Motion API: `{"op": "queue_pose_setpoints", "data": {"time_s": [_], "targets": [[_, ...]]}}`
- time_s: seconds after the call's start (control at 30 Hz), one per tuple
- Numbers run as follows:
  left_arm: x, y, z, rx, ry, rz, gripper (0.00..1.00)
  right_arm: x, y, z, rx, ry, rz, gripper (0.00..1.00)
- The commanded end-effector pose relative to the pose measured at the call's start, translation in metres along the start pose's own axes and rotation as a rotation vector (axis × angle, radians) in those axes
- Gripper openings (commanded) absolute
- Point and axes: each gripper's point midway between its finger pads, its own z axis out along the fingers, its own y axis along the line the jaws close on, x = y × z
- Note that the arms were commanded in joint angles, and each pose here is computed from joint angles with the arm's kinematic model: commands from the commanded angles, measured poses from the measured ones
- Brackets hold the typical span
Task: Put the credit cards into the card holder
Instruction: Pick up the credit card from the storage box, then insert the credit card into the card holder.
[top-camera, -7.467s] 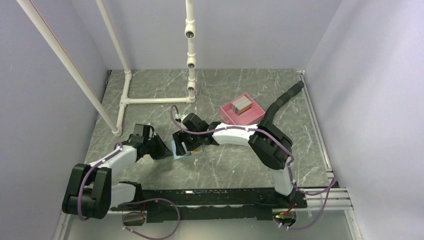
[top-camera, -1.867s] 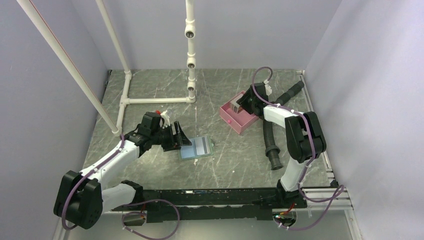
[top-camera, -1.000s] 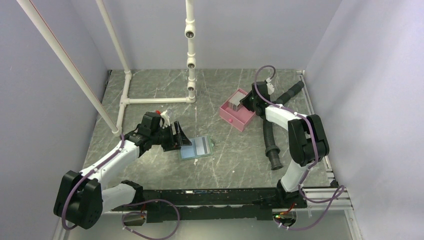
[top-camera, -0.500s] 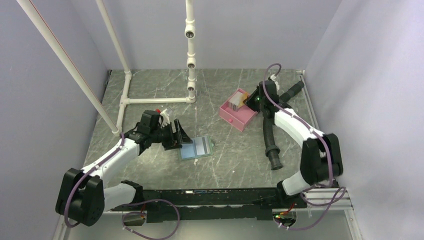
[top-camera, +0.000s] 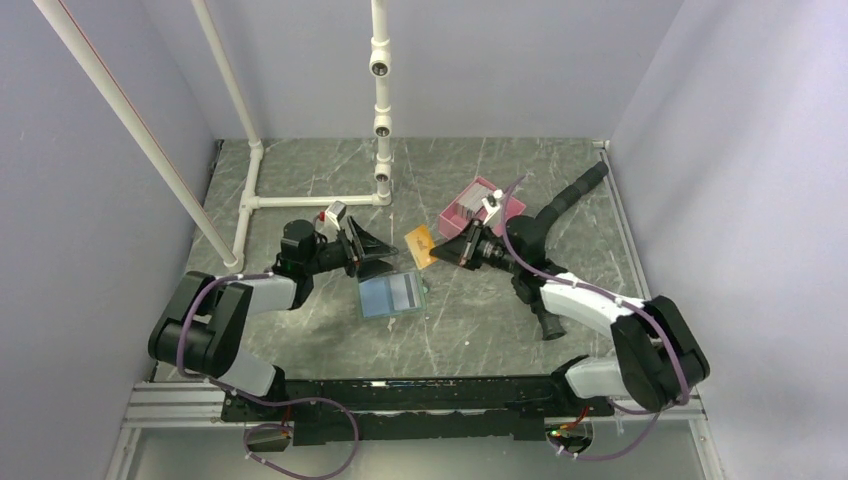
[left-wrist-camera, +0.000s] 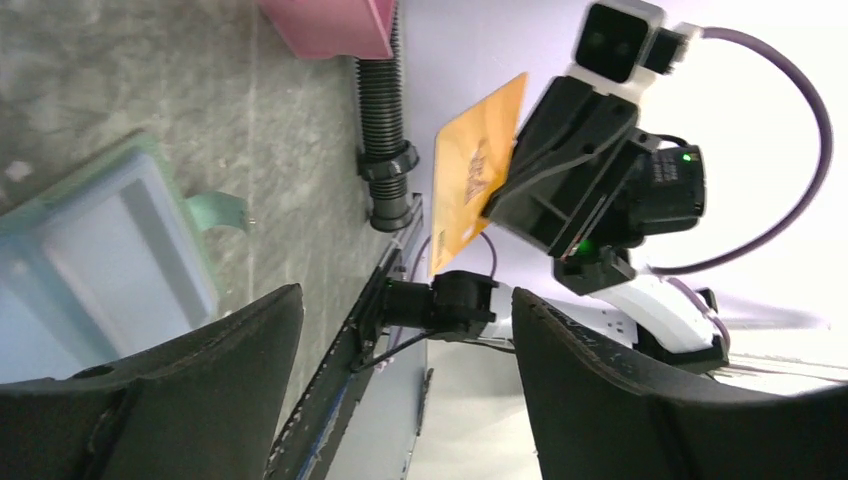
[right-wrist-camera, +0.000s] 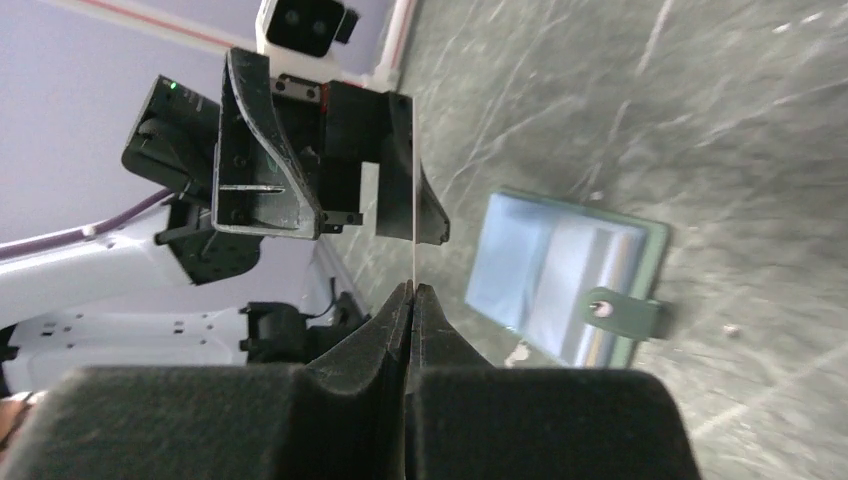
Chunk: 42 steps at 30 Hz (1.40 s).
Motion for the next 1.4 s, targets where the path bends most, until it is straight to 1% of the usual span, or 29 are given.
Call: {"op": "queue_pose_setpoints", "data": {"time_s": [0.0,0.17,0.23,0.33,0.4,0.43,0.47,0.5,0.53,0.57,0.63,0.67,0.7,0.73,0.77,0.83,0.9,0.93,1.03,1.07,1.23,1.37], "targets": [[0.003,-0.044,-0.002,0.142,-0.025,0.104,0.80,0.001,0.056,0.010,-0.238,-0.009,0.005,0.00],[0.003,-0.038,-0.009,0.030,-0.078,0.140,0.74,0.013,0.065,0.018,-0.258,-0.002,0.028,0.00],[0.003,-0.039,-0.011,0.016,-0.090,0.146,0.69,0.015,0.066,0.021,-0.264,-0.004,0.032,0.00],[0.003,-0.040,-0.013,0.012,-0.094,0.149,0.58,0.016,0.068,0.022,-0.271,-0.015,0.046,0.00],[0.004,-0.042,-0.013,0.021,-0.091,0.149,0.48,0.019,0.068,0.024,-0.270,-0.011,0.057,0.00],[0.004,-0.043,-0.013,0.029,-0.093,0.159,0.40,0.021,0.065,0.026,-0.255,-0.006,0.061,0.00],[0.004,-0.043,-0.014,0.026,-0.096,0.167,0.27,0.024,0.061,0.028,-0.233,0.004,0.058,0.00],[0.004,-0.040,-0.014,0.011,-0.097,0.174,0.21,0.026,0.053,0.030,-0.194,0.015,0.050,0.00],[0.004,-0.034,-0.015,-0.026,-0.094,0.180,0.07,0.028,0.040,0.034,-0.115,0.028,0.035,0.04],[0.007,-0.021,-0.017,-0.094,-0.080,0.169,0.01,0.032,0.021,0.037,-0.008,0.056,0.012,0.20],[0.009,-0.005,-0.023,-0.206,-0.038,0.204,0.00,0.043,-0.013,0.036,0.154,0.145,-0.081,0.42],[0.012,0.003,-0.027,-0.260,0.003,0.217,0.00,0.048,-0.025,0.035,0.206,0.186,-0.115,0.51],[0.017,0.012,-0.032,-0.312,0.048,0.233,0.00,0.057,-0.034,0.033,0.240,0.246,-0.136,0.53],[0.022,0.021,-0.037,-0.361,0.094,0.239,0.00,0.064,-0.038,0.034,0.232,0.298,-0.162,0.54],[0.026,0.029,-0.040,-0.396,0.137,0.239,0.00,0.073,-0.038,0.036,0.215,0.356,-0.174,0.52],[0.038,0.044,-0.046,-0.431,0.223,0.217,0.00,0.089,-0.040,0.044,0.188,0.444,-0.187,0.42],[0.050,0.052,-0.046,-0.416,0.300,0.179,0.00,0.095,-0.041,0.052,0.168,0.468,-0.194,0.24],[0.053,0.057,-0.046,-0.424,0.323,0.155,0.00,0.097,-0.043,0.055,0.162,0.477,-0.194,0.19],[0.053,0.066,-0.045,-0.450,0.333,0.124,0.00,0.101,-0.054,0.064,0.185,0.493,-0.202,0.06],[0.052,0.070,-0.045,-0.465,0.334,0.121,0.00,0.103,-0.056,0.066,0.188,0.499,-0.206,0.04],[0.054,0.083,-0.044,-0.489,0.360,0.093,0.00,0.107,-0.082,0.068,0.273,0.504,-0.218,0.00],[0.053,0.090,-0.040,-0.489,0.370,0.074,0.00,0.113,-0.091,0.067,0.287,0.519,-0.208,0.00]]}}
